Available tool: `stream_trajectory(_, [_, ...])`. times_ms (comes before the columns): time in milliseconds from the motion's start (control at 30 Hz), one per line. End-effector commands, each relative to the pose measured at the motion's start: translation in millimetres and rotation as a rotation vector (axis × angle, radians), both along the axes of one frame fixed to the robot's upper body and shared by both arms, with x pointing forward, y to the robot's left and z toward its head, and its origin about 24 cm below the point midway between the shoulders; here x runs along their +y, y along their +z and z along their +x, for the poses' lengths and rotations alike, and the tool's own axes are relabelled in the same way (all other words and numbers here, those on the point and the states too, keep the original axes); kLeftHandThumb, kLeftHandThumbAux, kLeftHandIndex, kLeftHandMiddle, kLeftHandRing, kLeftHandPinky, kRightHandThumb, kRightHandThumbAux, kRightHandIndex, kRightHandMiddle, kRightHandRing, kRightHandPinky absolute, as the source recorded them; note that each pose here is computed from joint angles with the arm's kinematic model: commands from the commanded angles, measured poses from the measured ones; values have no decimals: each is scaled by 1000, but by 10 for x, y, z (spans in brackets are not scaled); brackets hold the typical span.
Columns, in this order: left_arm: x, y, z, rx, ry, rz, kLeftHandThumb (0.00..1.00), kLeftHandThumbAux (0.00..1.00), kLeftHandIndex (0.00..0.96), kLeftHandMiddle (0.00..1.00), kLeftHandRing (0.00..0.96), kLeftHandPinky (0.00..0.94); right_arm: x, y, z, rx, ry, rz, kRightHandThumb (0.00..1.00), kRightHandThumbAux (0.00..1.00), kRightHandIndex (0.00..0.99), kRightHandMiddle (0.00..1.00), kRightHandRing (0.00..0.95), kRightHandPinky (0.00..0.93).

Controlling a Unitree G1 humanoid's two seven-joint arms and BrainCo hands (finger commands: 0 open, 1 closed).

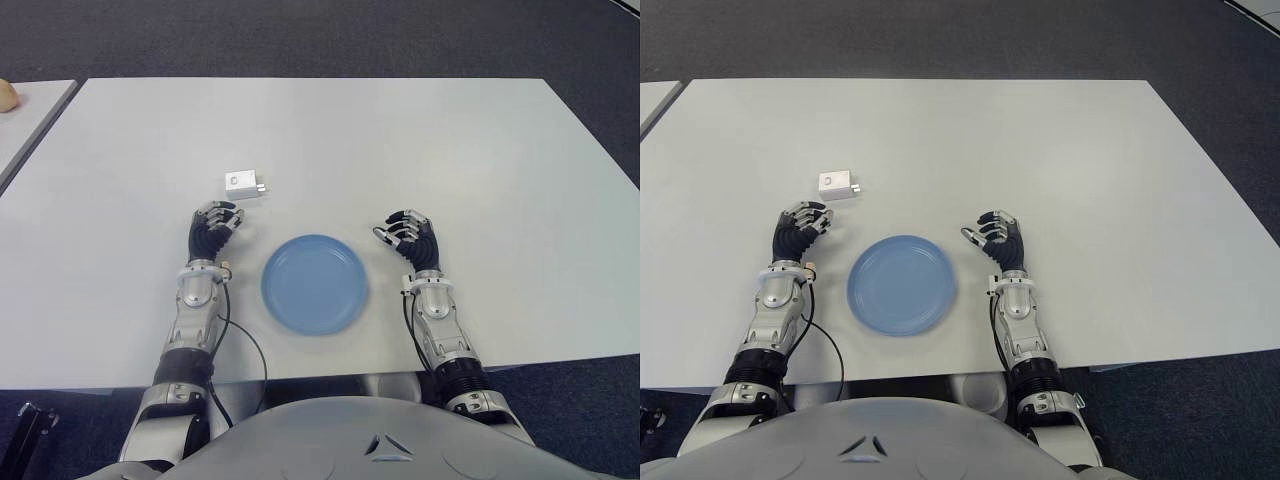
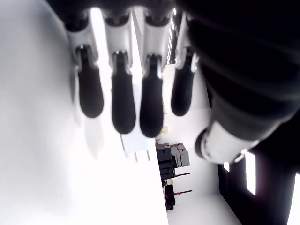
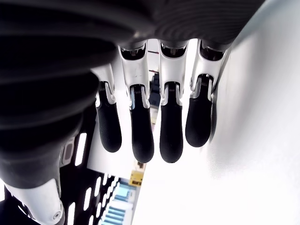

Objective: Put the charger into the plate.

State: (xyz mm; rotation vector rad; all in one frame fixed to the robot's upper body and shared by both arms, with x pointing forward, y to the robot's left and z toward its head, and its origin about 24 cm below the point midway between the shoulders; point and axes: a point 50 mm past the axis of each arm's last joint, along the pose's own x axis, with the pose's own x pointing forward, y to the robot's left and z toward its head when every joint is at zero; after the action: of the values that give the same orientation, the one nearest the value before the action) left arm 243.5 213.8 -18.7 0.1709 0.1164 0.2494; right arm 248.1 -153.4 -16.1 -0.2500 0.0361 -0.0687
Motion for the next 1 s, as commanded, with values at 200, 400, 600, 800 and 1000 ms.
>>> stream_trajectory(200, [-18,34,-35,-14,-26,72,708,719,429,540,533,507,16,-114,-74,62,1,-2,704,732,425,481,495,507])
stream_trajectory(400, [-10,269,-18,-73,-60,270,809,686,419,488,538,508,37,-116,-76,65,-4,-3,703,732,424,479,491,499])
stream_trajectory(600, [-2,428,-28,-87,-69,496,835,674,430,465,484,441,64,-116,-80,66,-5,-4,704,732,425,479,492,504])
stream_trajectory(800, [51,507,53,-71,-65,722,742,688,426,342,333,345,98,-113,-80,67,-4,-3,704,732,424,476,487,494])
stream_trajectory(1000, [136,578,208,-71,-80,909,734,493,288,242,236,264,132,-116,-78,70,-3,-2,704,732,424,474,483,491])
